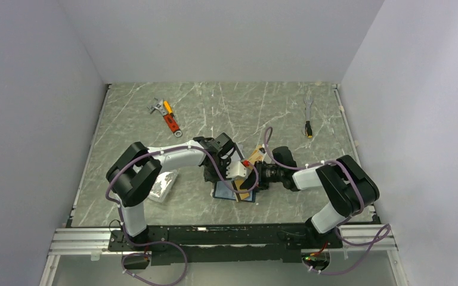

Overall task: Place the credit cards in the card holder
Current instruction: Insert the credit card into the card holder.

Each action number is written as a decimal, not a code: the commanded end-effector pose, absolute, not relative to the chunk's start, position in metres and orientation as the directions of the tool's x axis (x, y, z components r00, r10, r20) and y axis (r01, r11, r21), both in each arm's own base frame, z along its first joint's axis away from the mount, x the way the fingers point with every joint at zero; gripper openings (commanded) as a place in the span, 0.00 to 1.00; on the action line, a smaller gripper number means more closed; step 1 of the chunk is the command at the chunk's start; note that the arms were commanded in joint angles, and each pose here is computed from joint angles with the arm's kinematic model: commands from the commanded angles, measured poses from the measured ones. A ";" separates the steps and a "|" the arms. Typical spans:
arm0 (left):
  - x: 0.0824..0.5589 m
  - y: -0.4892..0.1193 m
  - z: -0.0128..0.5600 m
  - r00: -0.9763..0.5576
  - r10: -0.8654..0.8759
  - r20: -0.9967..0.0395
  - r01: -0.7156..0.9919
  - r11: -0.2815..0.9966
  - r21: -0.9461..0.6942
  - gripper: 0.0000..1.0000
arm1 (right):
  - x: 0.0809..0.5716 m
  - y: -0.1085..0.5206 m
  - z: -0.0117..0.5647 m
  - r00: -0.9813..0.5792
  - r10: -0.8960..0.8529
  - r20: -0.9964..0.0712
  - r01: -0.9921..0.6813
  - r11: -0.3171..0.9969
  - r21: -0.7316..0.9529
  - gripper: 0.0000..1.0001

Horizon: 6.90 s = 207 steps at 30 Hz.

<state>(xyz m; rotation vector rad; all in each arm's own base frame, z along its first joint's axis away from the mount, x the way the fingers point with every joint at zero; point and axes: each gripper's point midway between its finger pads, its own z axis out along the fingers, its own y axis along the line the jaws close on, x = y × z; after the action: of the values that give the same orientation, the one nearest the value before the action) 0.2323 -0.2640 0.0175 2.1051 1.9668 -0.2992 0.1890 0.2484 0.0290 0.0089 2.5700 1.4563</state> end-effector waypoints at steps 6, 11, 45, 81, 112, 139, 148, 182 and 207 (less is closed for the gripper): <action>0.222 -0.269 0.003 0.149 0.945 -0.290 0.989 -0.142 0.043 0.21 | 0.199 0.245 0.016 -0.975 0.137 -0.174 -0.075 0.535 0.842 0.00; 0.217 -0.270 0.003 0.158 0.944 -0.291 0.987 -0.156 0.031 0.20 | 0.201 0.241 0.011 -0.972 0.159 -0.170 -0.056 0.551 0.833 0.00; 0.166 -0.276 -0.001 0.254 0.911 -0.326 0.948 -0.301 -0.100 0.15 | 0.210 0.240 0.011 -0.960 0.213 -0.180 -0.052 0.498 0.865 0.00; 0.168 -0.285 0.003 0.275 0.900 -0.337 0.945 -0.318 -0.078 0.14 | 0.199 0.225 -0.005 -0.957 0.228 -0.181 0.015 0.660 0.751 0.14; 0.197 -0.316 0.060 0.250 0.786 -0.565 0.967 -0.237 0.096 0.10 | 0.187 0.216 0.000 -0.948 0.159 -0.277 -0.001 0.865 0.502 0.65; 0.215 -0.312 0.025 0.300 0.815 -0.495 0.954 -0.257 0.154 0.11 | 0.192 0.235 0.049 -0.950 0.185 -0.250 -0.055 0.691 0.721 0.70; 0.211 -0.304 0.011 0.330 0.842 -0.426 0.944 -0.293 0.153 0.10 | 0.190 0.220 0.036 -0.953 0.191 -0.237 -0.005 0.770 0.638 0.62; 0.211 -0.301 0.011 0.319 0.851 -0.416 0.948 -0.280 0.155 0.08 | 0.219 0.202 0.025 -0.910 0.247 -0.333 0.063 0.877 0.476 0.00; 0.217 -0.298 0.019 0.337 0.851 -0.403 0.939 -0.275 0.207 0.07 | 0.222 0.228 0.034 -0.923 0.142 -0.358 -0.035 0.895 0.445 0.00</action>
<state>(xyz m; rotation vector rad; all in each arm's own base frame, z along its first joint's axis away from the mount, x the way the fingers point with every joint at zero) 0.2174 -0.3071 0.0197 2.1780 1.5863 -0.3421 0.2033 0.2227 0.0223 0.0989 2.7245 0.6478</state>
